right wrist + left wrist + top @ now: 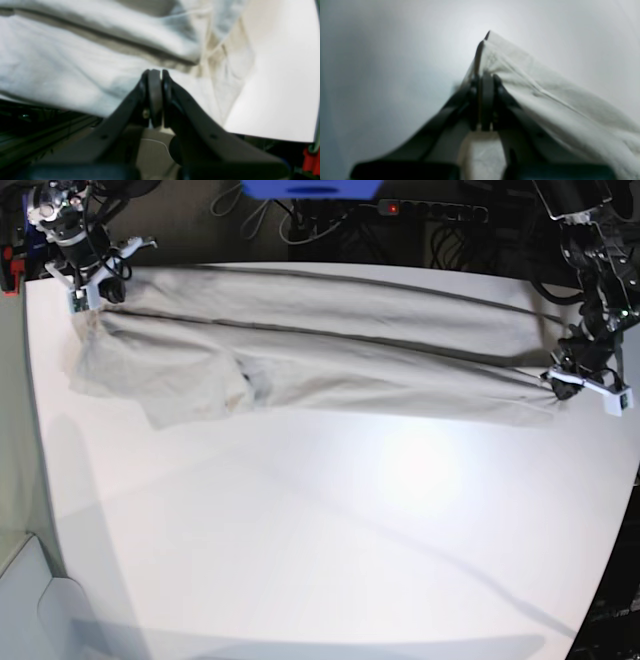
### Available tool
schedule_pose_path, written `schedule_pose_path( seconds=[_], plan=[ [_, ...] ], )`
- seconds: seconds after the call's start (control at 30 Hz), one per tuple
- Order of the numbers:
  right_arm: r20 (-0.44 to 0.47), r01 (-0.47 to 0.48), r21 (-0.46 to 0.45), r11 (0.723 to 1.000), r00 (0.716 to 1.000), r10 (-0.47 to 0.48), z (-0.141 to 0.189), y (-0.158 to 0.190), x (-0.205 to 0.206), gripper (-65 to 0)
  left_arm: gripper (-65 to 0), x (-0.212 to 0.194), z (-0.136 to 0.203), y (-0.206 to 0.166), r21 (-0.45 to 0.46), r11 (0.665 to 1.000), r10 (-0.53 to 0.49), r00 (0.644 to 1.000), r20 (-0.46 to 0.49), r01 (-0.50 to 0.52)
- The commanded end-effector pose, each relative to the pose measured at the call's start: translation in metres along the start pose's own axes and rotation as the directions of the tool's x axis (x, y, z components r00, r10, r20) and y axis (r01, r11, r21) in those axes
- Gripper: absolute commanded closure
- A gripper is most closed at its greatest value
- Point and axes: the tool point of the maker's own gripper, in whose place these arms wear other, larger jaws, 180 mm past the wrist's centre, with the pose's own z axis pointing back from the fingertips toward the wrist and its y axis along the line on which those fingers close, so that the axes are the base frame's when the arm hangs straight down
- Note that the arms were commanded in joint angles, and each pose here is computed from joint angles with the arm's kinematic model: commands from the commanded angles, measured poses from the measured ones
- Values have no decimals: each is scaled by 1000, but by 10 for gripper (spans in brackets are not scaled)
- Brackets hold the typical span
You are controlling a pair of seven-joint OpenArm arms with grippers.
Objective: Layout the t-shirt on the table in an organized manner, then fold the t-shirt properly
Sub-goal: 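Lower the folded hem and reposition the right gripper on the strip's end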
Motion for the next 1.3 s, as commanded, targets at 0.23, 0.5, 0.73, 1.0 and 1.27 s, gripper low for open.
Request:
schedule_pose_path(
  seconds=[0.23, 0.5, 0.73, 1.0, 1.27],
  plan=[
    [57, -16, -16, 1000, 998, 17, 2, -7, 18, 0, -52, -5, -1, 9, 13, 1000, 9, 999, -44, -9],
    [156, -44, -107, 993, 986, 60, 13, -32, 62, 0, -354, -20, -4, 14, 24, 999, 30, 995, -99, -27],
    [108, -108, -191, 976, 986, 130, 9, -51, 116, -113, -350, -20, -4, 13, 18, 999, 35, 994, -100, -33],
    [-43, -243, -42, 969, 970, 241, -53, -29, 146, -422, -350, -22, -3, 13, 18, 999, 35, 994, -105, -33],
    [-163, -187, 46, 981, 968, 192, -107, -29, 176, -438, -349, -22, -4, 12, 17, 999, 36, 994, -104, -35]
  ],
)
